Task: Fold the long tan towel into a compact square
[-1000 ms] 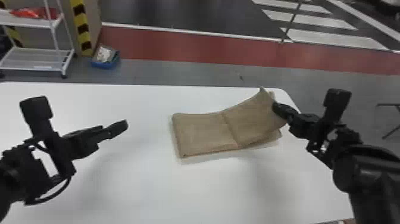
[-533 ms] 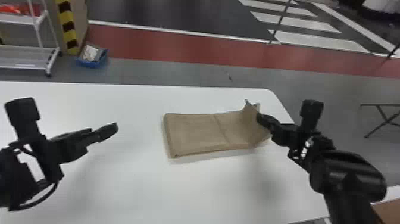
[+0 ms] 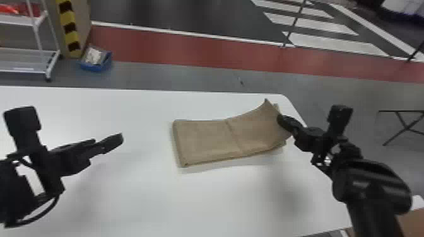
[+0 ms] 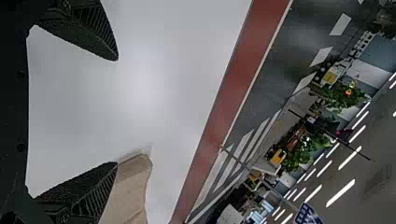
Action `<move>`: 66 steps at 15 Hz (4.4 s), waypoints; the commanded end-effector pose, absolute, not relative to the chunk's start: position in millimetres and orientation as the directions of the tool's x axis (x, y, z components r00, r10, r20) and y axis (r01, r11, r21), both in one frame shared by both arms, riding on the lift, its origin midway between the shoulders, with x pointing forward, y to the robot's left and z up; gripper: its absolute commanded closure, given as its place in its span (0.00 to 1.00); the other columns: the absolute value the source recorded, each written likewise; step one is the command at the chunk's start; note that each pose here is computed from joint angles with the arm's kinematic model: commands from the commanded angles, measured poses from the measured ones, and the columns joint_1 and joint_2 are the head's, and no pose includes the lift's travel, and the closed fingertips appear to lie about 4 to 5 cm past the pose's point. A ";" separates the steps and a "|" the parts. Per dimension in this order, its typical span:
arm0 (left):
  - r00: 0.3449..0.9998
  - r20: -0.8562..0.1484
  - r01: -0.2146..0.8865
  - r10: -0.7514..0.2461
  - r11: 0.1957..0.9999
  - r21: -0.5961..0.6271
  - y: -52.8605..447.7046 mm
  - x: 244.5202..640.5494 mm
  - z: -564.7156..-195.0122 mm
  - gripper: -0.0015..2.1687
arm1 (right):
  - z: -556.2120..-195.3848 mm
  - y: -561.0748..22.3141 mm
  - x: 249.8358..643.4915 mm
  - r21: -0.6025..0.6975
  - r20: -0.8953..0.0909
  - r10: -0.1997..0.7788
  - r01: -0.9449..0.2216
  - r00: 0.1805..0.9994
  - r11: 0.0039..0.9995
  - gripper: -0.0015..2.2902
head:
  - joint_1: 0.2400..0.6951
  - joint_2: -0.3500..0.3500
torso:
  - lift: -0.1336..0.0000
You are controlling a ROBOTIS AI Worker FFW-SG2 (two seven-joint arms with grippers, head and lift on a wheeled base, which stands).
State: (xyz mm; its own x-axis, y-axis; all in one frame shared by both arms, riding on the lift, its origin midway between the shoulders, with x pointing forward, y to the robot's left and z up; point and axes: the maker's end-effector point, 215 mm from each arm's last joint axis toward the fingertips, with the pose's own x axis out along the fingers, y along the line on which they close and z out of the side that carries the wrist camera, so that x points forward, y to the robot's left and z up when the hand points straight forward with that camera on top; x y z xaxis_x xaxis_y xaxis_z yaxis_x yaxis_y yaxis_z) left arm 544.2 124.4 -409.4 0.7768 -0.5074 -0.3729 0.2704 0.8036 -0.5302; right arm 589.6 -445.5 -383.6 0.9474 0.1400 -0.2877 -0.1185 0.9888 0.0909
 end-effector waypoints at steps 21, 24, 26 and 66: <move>0.782 -0.343 0.373 -0.520 0.832 -0.412 -24.2 534.3 -427.0 0.10 | -357.2 -507.0 465.4 0.118 -0.207 0.073 -0.049 0.976 0.992 0.03 | 1.00 0.00 | 0.07; 0.781 -0.341 0.384 -0.522 0.834 -0.397 -44.0 526.6 -434.6 0.13 | -360.2 -504.8 454.3 0.135 -0.198 0.089 -0.062 0.976 0.989 0.03 | 1.00 0.00 | 0.07; 0.771 -0.362 0.386 -0.524 0.837 -0.388 -58.8 521.1 -447.3 0.13 | -361.4 -507.4 449.1 0.144 -0.188 0.084 -0.058 0.979 0.988 0.03 | 1.00 0.00 | 0.07; 0.934 -0.353 0.109 -0.057 0.986 0.129 198.8 501.1 -385.4 0.01 | -363.8 -477.5 465.6 0.186 -0.138 0.123 -0.096 0.983 0.978 0.04 | 1.00 0.00 | 0.07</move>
State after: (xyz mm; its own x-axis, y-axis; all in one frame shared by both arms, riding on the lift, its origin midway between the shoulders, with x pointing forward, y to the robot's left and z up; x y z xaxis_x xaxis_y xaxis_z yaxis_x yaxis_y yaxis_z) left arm 498.3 178.2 -409.7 0.8919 -0.1265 -0.4341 0.1633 0.9854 0.0483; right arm 463.4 -475.3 -366.9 0.9824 0.1258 -0.1381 -0.0993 0.9779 0.1841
